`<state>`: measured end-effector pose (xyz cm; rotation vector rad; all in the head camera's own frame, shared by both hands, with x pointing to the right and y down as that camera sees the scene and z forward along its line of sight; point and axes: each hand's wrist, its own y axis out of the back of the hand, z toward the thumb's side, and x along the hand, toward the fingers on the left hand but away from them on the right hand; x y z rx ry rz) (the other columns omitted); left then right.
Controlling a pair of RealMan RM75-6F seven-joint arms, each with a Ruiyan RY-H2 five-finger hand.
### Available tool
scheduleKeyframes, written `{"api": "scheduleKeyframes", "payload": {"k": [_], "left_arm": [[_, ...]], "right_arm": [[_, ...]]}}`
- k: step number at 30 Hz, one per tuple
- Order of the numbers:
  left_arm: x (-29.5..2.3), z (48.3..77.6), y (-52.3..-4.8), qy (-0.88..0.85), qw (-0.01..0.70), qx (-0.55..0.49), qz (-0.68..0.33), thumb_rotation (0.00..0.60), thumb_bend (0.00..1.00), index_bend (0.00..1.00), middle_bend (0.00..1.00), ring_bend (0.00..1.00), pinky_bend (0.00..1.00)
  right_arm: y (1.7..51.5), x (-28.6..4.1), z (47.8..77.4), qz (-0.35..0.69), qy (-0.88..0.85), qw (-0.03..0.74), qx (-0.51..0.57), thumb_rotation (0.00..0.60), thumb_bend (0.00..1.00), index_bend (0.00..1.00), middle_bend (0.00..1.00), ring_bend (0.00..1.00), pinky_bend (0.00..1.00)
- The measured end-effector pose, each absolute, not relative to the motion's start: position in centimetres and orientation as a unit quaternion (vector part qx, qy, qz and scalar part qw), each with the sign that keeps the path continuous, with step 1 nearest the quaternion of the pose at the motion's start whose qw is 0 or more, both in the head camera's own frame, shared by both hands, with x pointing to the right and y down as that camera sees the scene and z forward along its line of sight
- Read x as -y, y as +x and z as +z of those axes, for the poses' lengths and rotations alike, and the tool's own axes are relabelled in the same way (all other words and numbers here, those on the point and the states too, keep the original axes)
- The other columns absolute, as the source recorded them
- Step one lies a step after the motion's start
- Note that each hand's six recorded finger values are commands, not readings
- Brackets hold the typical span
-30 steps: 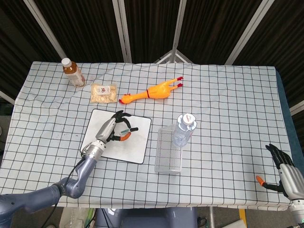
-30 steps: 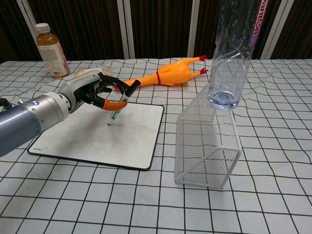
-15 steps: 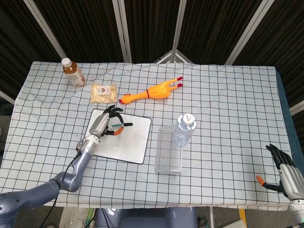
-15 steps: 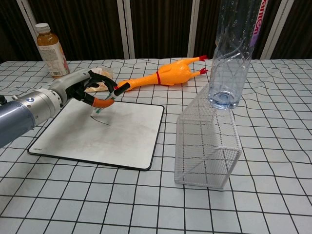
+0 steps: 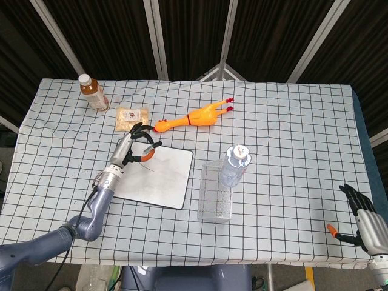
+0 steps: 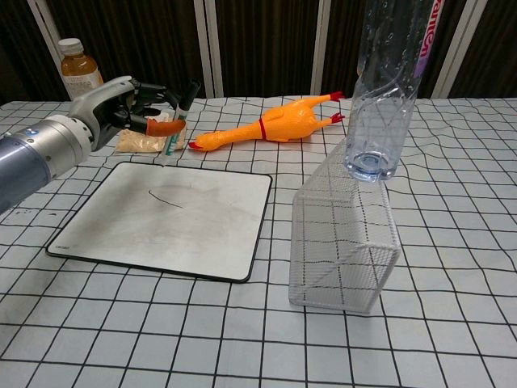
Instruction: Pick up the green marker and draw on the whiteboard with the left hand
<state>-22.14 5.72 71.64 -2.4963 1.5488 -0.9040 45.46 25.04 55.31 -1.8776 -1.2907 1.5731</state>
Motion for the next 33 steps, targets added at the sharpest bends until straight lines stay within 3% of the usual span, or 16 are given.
{"api": "scheduleKeyframes", "payload": {"k": [16,33], "left_arm": [[-8.8,72.4,-16.5,-0.832,0.0,-0.469,-0.298,0.6,0.54,0.73,0.19,0.0,0.0],[-10.1,73.2,-15.7,-0.831,-0.009,-0.462,-0.309,0.6,0.54,0.73,0.19,0.0,0.0]], "right_arm": [[45.8,-25.1,55.2,0.56,-0.664,0.182,0.461,0.6,0.27,0.0,0.0,0.0,0.0],[45.8,-25.1,55.2,0.559,-0.665,0.182,0.461,0.6,0.27,0.0,0.0,0.0,0.0]]}}
